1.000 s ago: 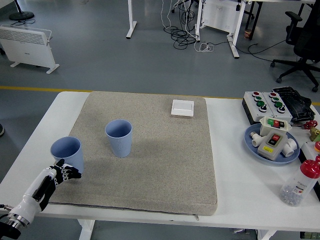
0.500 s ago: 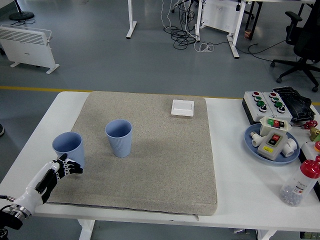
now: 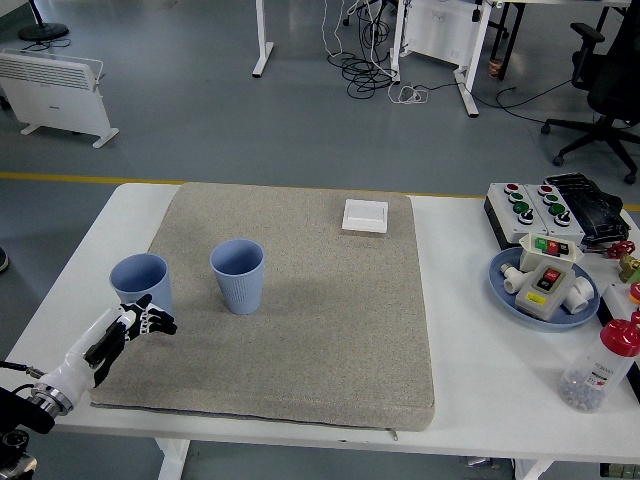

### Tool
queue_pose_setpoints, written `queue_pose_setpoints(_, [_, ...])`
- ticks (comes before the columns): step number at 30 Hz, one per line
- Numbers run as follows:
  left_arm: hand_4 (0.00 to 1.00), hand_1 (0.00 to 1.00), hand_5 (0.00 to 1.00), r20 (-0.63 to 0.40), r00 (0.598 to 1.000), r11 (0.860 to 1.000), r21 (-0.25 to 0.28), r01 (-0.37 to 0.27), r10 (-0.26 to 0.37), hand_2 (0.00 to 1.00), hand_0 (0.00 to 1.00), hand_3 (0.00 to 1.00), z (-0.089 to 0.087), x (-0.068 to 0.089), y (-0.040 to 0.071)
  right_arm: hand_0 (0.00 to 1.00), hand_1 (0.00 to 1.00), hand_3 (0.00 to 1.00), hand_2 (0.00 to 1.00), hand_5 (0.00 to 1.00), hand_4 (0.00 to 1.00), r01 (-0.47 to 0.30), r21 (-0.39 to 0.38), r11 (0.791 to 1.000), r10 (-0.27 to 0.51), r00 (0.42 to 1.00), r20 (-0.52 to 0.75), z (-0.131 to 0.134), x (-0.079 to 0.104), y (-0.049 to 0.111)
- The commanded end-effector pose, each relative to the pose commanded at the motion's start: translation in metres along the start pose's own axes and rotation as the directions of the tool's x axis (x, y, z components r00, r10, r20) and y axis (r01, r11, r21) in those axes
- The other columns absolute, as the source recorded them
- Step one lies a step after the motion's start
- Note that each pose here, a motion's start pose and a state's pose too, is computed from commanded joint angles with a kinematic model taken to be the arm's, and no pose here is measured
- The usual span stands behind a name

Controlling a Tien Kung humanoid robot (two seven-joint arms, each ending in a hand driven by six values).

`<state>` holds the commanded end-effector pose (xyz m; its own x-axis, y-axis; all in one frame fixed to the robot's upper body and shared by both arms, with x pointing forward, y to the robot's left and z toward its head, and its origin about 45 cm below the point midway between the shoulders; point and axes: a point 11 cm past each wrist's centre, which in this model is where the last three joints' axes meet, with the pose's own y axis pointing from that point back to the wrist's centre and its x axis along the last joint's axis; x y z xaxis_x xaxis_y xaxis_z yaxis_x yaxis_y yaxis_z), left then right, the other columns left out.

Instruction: Push cup pick cup insert cup

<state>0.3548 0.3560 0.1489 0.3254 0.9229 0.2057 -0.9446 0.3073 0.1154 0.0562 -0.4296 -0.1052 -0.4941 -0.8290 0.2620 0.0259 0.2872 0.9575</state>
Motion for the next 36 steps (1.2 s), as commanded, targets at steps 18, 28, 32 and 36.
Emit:
queue_pose_setpoints(18, [0.589, 0.562, 0.998, 0.089, 0.996, 0.999, 0.039, -0.003, -0.001, 0.508, 0.725, 0.479, 0.005, 0.023, -0.020, 0.725, 0.647, 0.576, 0.648, 0.468, 0.124, 0.005, 0.005, 1.000, -0.005, 1.000, -0.005, -0.003, -0.003, 0.001])
queue_pose_setpoints(28, [0.583, 0.562, 0.998, 0.113, 0.993, 0.997, 0.070, -0.042, 0.034, 0.508, 0.725, 0.478, 0.001, 0.041, -0.020, 0.725, 0.647, 0.576, 0.648, 0.469, 0.124, 0.006, 0.007, 1.000, -0.006, 1.000, -0.004, -0.004, -0.003, 0.001])
queue_pose_setpoints(32, [0.582, 0.562, 0.998, 0.116, 0.992, 0.996, 0.070, -0.055, 0.046, 0.508, 0.726, 0.479, 0.002, 0.046, -0.020, 0.725, 0.647, 0.576, 0.648, 0.469, 0.124, 0.006, 0.006, 1.000, -0.006, 1.000, -0.004, -0.004, -0.003, 0.001])
queue_pose_setpoints(36, [0.582, 0.562, 0.998, 0.117, 0.992, 0.996, 0.066, -0.053, 0.045, 0.508, 0.726, 0.479, 0.003, 0.047, -0.022, 0.725, 0.647, 0.576, 0.648, 0.469, 0.124, 0.006, 0.006, 1.000, -0.006, 1.000, -0.007, -0.004, -0.003, 0.001])
